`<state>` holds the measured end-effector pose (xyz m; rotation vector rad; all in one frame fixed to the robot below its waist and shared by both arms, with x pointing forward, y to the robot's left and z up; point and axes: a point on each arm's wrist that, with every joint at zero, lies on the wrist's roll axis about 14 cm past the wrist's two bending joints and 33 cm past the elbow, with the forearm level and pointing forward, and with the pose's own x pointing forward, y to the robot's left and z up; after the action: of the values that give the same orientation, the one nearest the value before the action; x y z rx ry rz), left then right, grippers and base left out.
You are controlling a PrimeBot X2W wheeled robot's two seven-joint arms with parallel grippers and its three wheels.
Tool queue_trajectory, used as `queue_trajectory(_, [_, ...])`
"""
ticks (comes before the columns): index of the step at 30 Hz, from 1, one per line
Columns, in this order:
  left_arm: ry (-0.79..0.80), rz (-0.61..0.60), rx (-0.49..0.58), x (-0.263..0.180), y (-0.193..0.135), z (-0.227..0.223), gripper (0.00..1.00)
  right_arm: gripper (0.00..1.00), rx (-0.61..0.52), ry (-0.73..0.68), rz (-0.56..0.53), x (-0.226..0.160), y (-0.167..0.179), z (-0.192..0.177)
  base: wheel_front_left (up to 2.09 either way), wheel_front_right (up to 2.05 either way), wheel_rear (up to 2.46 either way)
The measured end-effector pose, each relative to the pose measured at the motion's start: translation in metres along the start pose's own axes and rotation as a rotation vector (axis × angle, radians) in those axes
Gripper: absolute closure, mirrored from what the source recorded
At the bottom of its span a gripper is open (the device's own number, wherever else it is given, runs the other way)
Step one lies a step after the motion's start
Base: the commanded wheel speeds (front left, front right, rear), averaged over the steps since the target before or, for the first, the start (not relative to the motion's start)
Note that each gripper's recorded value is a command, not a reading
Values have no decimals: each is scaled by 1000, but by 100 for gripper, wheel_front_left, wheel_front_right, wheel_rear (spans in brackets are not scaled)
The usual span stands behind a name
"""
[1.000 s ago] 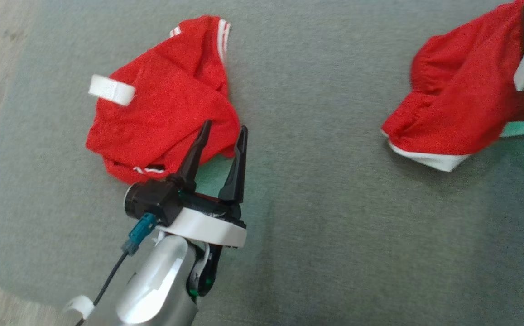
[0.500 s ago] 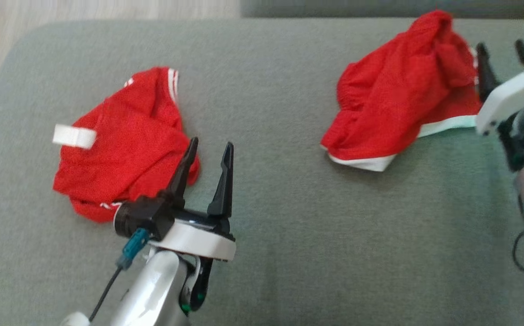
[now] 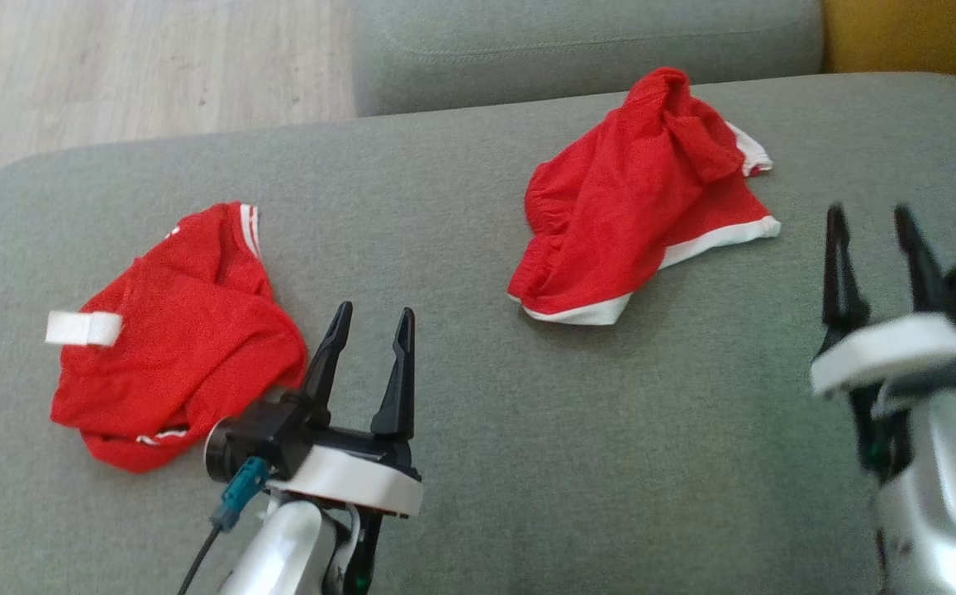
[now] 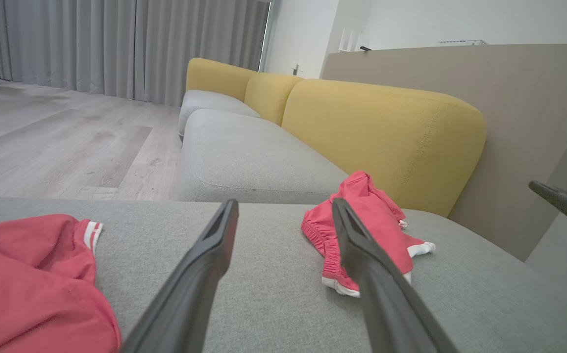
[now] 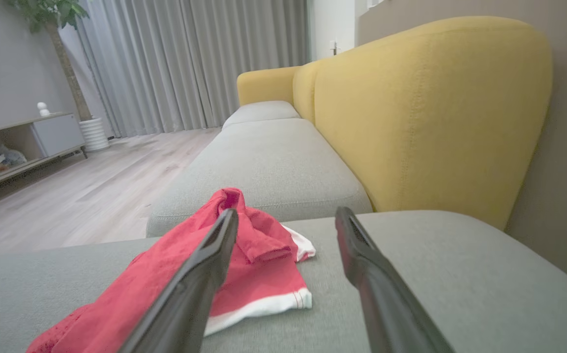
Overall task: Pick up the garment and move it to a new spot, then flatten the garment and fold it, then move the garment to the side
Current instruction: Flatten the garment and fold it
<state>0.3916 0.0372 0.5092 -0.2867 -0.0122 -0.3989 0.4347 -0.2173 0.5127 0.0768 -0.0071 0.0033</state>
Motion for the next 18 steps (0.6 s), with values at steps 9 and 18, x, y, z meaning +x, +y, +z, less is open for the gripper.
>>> queue_trajectory(9, [25,-18,-5,0,-6,-9,0,0,45,15,-63,-55,-4,-20,0,0,0])
queue_trajectory(18, [78,-50,6,13,-5,-29,0,0,79,-2,-78,-53,-6,-23,0,0,0])
